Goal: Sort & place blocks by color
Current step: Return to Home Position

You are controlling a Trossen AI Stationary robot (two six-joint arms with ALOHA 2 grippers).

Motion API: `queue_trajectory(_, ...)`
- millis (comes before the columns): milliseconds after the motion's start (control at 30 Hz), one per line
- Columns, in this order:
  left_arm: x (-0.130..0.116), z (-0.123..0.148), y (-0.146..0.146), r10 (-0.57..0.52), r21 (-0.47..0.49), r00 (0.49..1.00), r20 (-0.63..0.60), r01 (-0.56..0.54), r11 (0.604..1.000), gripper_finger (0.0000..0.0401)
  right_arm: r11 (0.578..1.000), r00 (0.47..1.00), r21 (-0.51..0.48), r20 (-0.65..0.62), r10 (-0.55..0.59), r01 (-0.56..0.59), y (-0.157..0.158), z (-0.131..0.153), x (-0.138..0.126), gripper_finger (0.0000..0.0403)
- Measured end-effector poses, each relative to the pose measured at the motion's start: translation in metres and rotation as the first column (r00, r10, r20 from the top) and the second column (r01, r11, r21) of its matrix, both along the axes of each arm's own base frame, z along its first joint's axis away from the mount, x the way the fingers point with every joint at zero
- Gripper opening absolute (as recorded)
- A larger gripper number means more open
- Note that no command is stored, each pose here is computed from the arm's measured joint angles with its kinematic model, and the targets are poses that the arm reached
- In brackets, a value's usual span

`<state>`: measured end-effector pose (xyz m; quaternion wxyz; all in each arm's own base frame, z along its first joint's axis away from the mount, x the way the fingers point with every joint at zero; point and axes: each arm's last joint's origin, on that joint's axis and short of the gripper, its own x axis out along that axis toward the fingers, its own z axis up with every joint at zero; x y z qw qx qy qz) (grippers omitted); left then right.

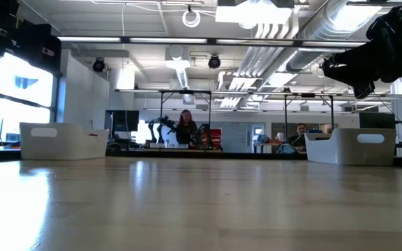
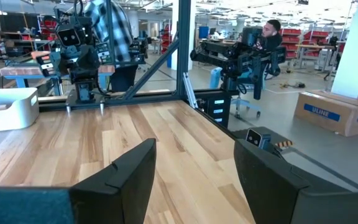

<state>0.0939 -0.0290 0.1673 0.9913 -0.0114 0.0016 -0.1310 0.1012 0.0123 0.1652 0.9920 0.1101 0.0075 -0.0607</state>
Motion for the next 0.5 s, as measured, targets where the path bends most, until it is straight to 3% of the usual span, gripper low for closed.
queue_trajectory(500, 0.0000, 0.0000, 0.0000, 0.000, 0.000, 1.000, 0.000, 0.000, 1.000, 0.0204, 1.000, 1.000, 0.006, 0.001, 0.000, 0.000, 0.0000, 0.0000, 0.0000, 0.0185)
